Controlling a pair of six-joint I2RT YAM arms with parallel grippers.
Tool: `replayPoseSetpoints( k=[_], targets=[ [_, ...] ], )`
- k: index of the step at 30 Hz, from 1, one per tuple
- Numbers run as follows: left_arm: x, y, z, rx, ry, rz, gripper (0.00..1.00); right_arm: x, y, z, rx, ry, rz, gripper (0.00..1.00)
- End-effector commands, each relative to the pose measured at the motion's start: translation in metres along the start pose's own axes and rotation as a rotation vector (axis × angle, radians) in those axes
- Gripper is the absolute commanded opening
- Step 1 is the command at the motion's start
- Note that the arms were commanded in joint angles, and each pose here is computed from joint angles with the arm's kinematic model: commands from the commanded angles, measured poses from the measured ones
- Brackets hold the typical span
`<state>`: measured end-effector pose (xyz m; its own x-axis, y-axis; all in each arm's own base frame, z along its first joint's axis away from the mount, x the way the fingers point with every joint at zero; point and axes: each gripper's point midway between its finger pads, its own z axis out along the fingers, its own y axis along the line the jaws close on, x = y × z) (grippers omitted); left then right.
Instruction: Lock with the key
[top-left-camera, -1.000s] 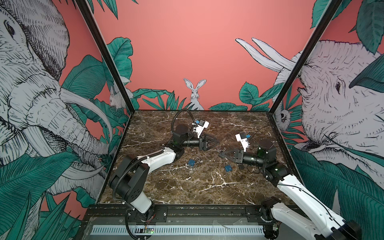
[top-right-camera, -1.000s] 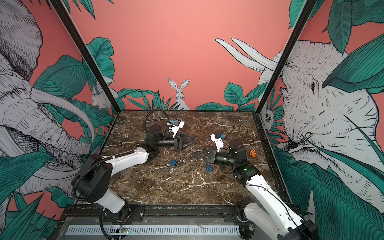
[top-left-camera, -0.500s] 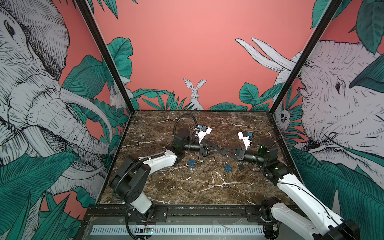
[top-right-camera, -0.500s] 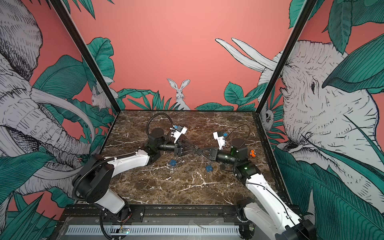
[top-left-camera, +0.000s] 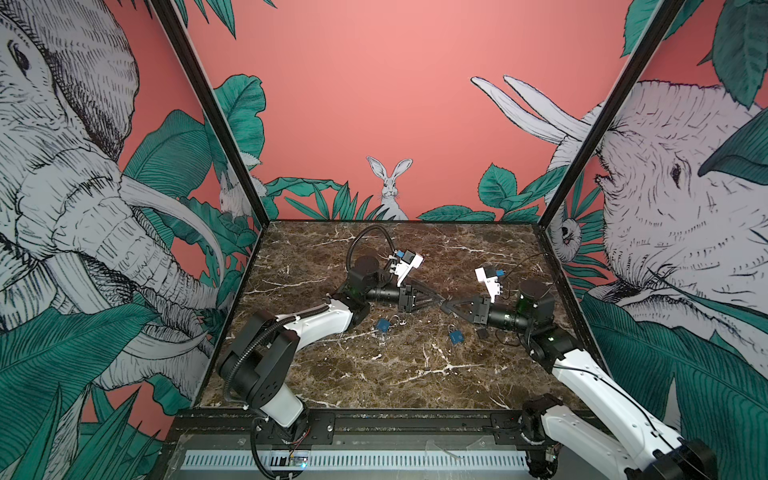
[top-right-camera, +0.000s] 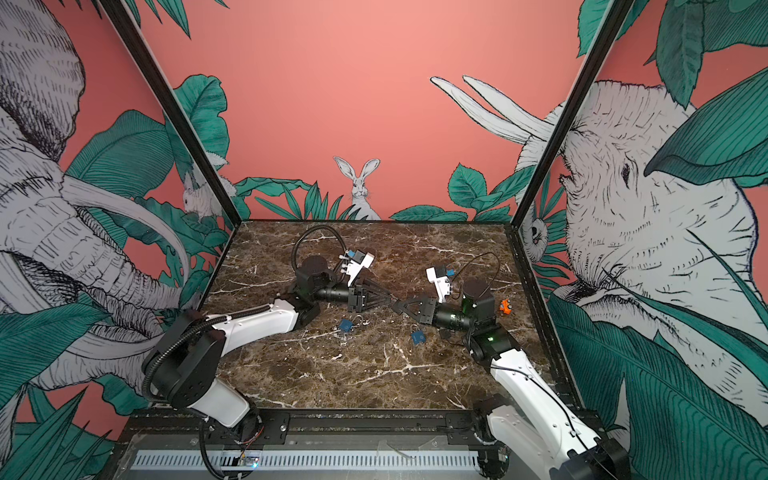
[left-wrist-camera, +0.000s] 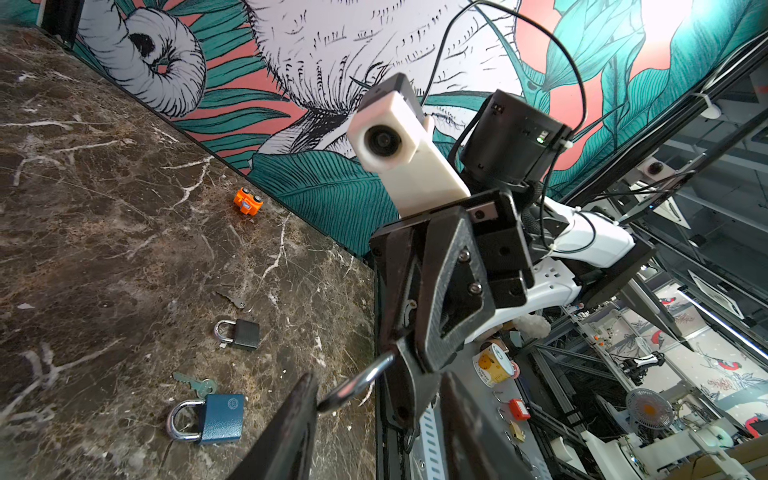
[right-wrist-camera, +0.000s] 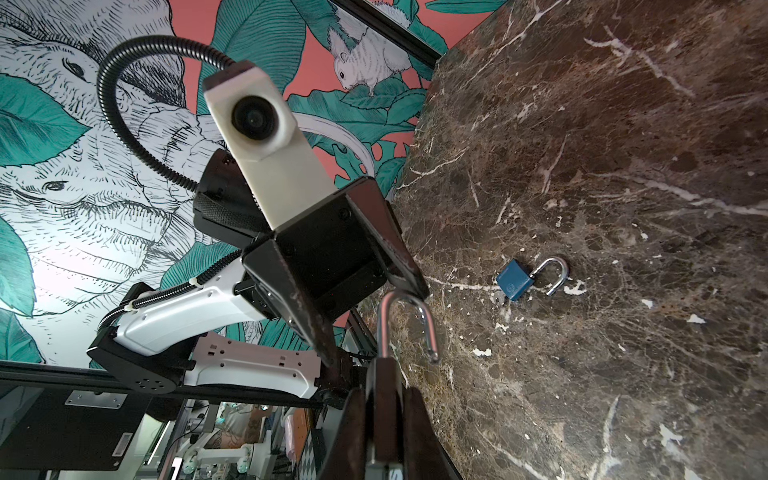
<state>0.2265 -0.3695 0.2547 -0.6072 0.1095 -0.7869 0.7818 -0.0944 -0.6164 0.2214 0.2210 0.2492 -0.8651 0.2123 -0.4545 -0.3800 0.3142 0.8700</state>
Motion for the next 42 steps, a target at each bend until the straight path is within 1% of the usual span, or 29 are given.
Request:
replayPoseSetpoints(
  k=[1,5,10,13,16,26,35,42],
  targets=[
    [-0.008,-0.006,0.001,0.012,-0.019,0.029,0.49,-0.007,0.015,-0.001,-0.061,-0.017,-0.048,0.0],
    [-0.01,-0.003,0.004,0.016,-0.021,0.022,0.49,-0.007,0.016,-0.002,-0.066,-0.021,-0.048,0.0],
    [-0.012,-0.01,0.005,0.044,-0.025,0.03,0.48,-0.006,0.013,0.0,-0.069,-0.014,-0.029,0.0],
    [-0.011,-0.014,0.005,0.058,-0.021,0.037,0.45,-0.006,0.009,0.001,-0.054,-0.008,-0.023,0.0],
    [-0.01,-0.016,0.005,0.059,-0.018,0.037,0.41,-0.008,0.007,0.0,-0.042,-0.015,-0.036,0.0],
    [-0.007,-0.017,0.003,0.051,-0.007,0.024,0.35,-0.013,0.007,-0.004,-0.021,-0.034,-0.082,0.0],
    [-0.003,-0.01,0.006,0.047,0.001,-0.006,0.22,-0.018,0.015,-0.009,-0.027,-0.059,-0.137,0.0],
    [-0.002,-0.011,0.006,0.052,0.006,-0.016,0.17,-0.02,0.019,-0.011,-0.024,-0.073,-0.168,0.0]
  ],
)
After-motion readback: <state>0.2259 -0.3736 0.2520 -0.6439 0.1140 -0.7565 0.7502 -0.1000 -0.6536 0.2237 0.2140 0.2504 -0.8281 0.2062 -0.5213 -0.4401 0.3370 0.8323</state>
